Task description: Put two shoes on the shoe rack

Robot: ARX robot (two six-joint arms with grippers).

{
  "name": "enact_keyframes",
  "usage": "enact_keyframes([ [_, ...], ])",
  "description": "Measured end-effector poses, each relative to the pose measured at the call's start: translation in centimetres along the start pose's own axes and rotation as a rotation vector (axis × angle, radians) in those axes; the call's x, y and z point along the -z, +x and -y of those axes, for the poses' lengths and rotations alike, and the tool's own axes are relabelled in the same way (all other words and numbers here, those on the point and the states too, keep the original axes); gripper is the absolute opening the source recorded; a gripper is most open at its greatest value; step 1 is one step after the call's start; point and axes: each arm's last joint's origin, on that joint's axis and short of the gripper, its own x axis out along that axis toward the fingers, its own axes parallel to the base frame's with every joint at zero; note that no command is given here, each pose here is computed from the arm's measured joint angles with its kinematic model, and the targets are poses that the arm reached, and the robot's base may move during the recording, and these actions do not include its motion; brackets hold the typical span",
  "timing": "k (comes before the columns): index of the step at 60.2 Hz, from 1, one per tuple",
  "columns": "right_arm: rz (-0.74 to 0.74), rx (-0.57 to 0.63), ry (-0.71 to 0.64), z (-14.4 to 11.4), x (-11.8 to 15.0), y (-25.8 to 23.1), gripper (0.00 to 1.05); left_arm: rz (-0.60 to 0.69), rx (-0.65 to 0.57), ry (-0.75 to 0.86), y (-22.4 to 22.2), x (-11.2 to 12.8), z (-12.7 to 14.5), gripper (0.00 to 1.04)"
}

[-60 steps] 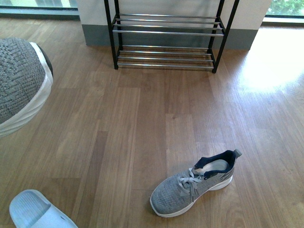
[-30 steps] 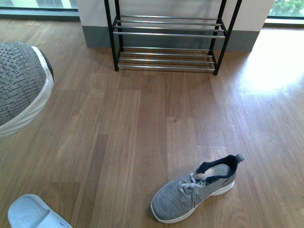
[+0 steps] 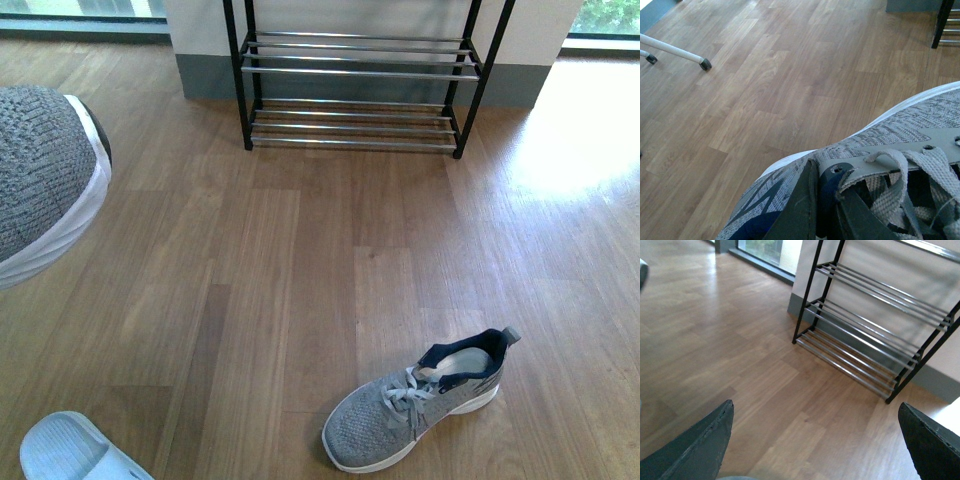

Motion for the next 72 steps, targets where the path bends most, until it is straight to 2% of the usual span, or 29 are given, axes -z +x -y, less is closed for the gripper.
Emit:
enact_keyframes([
  [8,-0.113,-0.03,-0.078,0.8,2.4,5.6,0.95,0.0,0.0,0.0,0.0,0.0,0.0,0.02],
  [16,-0.275,-0.109,-0.093,0.3,7.2,9.9,0.95,0.0,0.0,0.0,0.0,0.0,0.0,0.02],
  [29,-0.408,-0.192,-0.195,-0.8,14.1,14.2,0.95,0.0,0.0,0.0,0.0,0.0,0.0,0.02],
  [35,-0.474,-0.251,-0.27,-1.7,17.3,15.0,0.95,0.0,0.0,0.0,0.0,0.0,0.0,0.02],
  [43,-0.545,-0.297,-0.331,-2.0,20.1,15.1,0.95,0.0,0.0,0.0,0.0,0.0,0.0,0.02],
  [57,-0.595,-0.319,-0.429,-1.4,23.2,14.9,0.95,0.0,0.0,0.0,0.0,0.0,0.0,0.02],
  [72,-0.592,-0.366,-0.636,-0.8,26.2,14.5,0.95,0.0,0.0,0.0,0.0,0.0,0.0,0.02],
])
